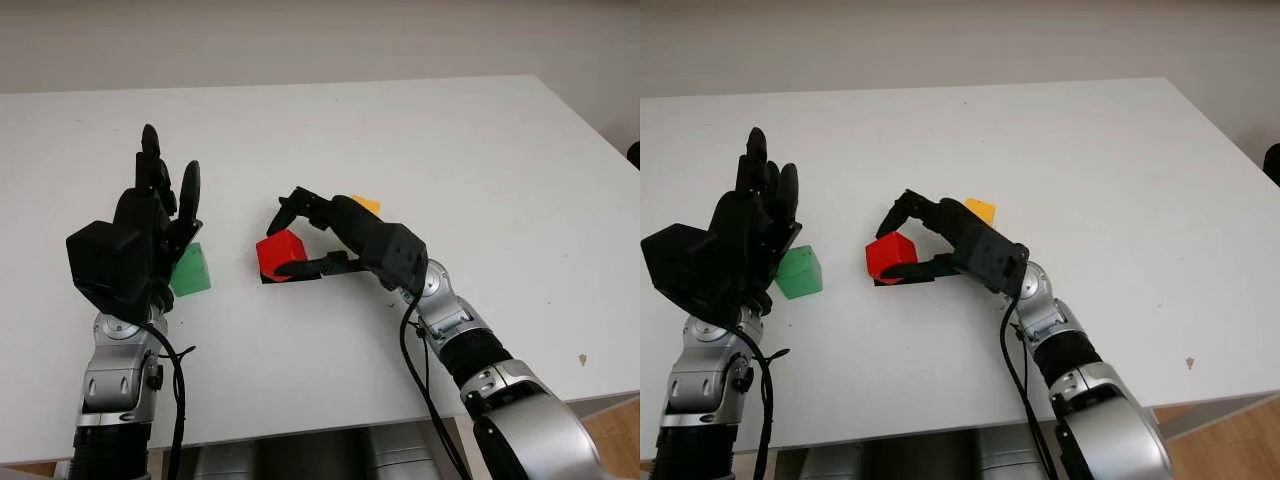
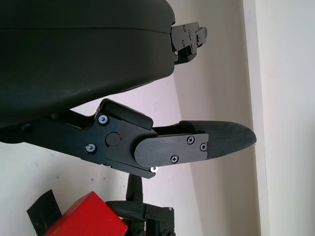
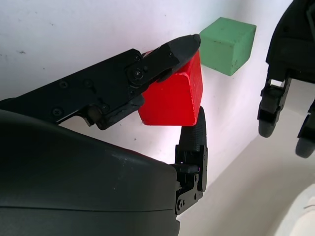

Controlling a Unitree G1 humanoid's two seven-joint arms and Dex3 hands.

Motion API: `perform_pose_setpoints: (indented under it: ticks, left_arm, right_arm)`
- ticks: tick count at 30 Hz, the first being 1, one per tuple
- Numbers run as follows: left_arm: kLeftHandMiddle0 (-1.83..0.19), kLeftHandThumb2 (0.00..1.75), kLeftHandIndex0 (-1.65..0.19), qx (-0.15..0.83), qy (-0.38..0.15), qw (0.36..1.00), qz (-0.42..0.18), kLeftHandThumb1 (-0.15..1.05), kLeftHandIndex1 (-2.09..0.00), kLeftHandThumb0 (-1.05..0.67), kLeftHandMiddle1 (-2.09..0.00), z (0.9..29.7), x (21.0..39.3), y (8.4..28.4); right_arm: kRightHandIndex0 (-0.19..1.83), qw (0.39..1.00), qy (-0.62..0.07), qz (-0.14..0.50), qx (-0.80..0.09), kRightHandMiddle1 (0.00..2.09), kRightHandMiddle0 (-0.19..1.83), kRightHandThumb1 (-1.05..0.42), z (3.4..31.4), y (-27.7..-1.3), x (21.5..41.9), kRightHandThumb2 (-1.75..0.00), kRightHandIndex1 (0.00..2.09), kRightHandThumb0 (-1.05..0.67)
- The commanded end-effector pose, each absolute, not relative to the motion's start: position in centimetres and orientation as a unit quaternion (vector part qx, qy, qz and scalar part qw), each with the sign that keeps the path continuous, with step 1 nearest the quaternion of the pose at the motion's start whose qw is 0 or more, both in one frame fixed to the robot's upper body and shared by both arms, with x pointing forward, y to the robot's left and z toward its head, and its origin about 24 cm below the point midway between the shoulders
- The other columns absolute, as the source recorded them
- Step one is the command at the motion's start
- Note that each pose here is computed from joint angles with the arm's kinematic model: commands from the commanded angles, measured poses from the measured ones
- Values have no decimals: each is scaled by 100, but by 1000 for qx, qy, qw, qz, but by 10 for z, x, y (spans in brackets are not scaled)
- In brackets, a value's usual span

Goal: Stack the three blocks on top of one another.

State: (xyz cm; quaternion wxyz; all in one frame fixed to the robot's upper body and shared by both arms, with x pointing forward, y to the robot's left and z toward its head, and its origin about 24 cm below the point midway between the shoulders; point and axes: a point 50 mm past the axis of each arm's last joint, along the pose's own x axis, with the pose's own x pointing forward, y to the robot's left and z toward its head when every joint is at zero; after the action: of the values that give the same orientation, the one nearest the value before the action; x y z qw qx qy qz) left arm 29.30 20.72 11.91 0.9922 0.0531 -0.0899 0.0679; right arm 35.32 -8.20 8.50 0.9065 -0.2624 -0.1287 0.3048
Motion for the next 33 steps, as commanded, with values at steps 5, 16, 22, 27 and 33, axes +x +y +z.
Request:
perform_pose_setpoints:
  ticks: [5,16,22,27,33]
  left_arm:
    - [19,52,17,53,-99,991,66,105,-5,-78,0,123,292,206]
    - [19,50,17,47,-99,992,63,105,-5,-77,0,124,292,206]
    - [19,51,17,49,-99,992,63,105,-5,-77,0,124,292,207]
    - [19,51,17,52,-99,992,61,105,-5,-77,0,124,292,208]
    - [19,50,17,52,-100,992,61,105,-5,-78,0,124,293,208]
  right_arm:
    - [22,897,-148,308,-280,154,35,-94,84,-79,350,-5,6,-47]
    - [25,874,-176,304,-337,150,39,-93,87,-82,349,-5,7,-48]
    - [25,868,-183,300,-351,146,41,-93,89,-85,349,-5,7,-48]
    - [27,865,-198,285,-364,145,44,-92,91,-87,350,-5,7,-48]
    - [26,860,-203,273,-380,141,37,-93,92,-91,352,-6,6,-49]
